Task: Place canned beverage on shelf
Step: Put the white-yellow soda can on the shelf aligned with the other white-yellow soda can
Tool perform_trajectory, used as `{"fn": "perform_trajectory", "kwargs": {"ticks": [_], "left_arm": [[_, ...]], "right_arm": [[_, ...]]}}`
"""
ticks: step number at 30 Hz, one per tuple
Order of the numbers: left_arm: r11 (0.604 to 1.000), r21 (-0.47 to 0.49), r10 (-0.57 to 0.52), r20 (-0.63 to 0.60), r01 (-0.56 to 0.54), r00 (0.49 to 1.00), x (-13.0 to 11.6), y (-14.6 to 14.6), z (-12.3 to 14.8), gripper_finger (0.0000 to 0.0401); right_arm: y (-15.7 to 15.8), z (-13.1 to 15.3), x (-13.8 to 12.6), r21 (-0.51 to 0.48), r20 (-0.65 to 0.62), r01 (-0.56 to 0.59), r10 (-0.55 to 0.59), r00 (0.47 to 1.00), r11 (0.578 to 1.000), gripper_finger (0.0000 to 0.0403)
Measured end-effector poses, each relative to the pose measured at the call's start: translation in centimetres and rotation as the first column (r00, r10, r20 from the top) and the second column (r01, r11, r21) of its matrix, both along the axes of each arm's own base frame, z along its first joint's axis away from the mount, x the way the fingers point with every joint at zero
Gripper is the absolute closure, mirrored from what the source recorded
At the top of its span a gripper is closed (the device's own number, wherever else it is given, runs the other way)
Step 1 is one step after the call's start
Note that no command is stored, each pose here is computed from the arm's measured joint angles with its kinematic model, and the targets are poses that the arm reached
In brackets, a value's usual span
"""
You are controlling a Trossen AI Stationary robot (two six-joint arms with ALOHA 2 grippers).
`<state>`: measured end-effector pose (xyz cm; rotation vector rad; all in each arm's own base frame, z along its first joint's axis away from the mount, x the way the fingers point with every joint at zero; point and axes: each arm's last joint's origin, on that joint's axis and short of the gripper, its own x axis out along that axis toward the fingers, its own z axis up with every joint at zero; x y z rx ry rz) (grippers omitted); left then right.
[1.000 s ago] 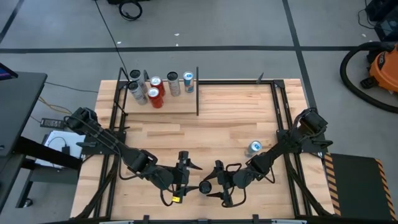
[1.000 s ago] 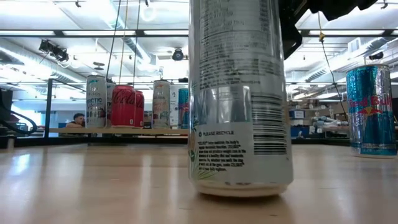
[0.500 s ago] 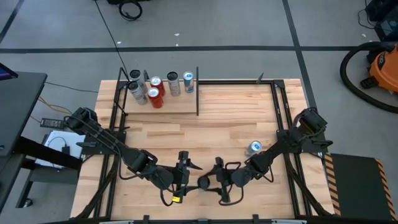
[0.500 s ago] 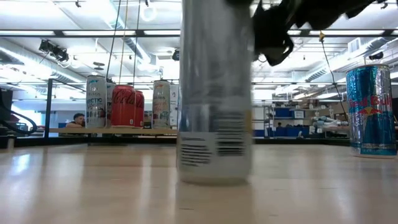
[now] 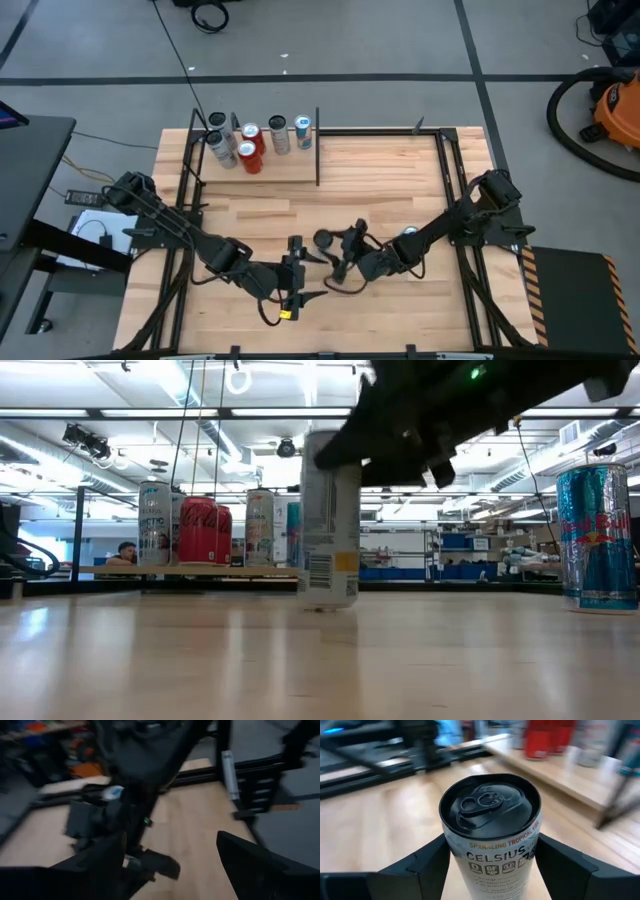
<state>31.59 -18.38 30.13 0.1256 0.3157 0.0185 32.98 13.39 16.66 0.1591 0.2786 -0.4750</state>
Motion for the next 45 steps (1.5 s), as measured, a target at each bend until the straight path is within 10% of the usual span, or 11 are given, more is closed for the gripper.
{"fn": "perform_trajectory", "kwargs": {"ticks": [7, 45], "left_arm": [[0.993, 0.088, 0.070, 0.064, -0.076, 0.995, -1.4, 0.8, 2.3, 0.0087], [0.990, 0.083, 0.116, 0.010, -0.117, 0.993, -2.5, 2.6, 3.1, 0.0087]], "right_arm": [[-1.7, -0.4, 0.1, 0.077, 0.015, 0.149, -0.150, 0.989, 0.986, 0.0129], [-5.7, 0.7, 2.9, 0.154, -0.037, -0.057, 0.063, 0.997, 0.986, 0.0087]]}}
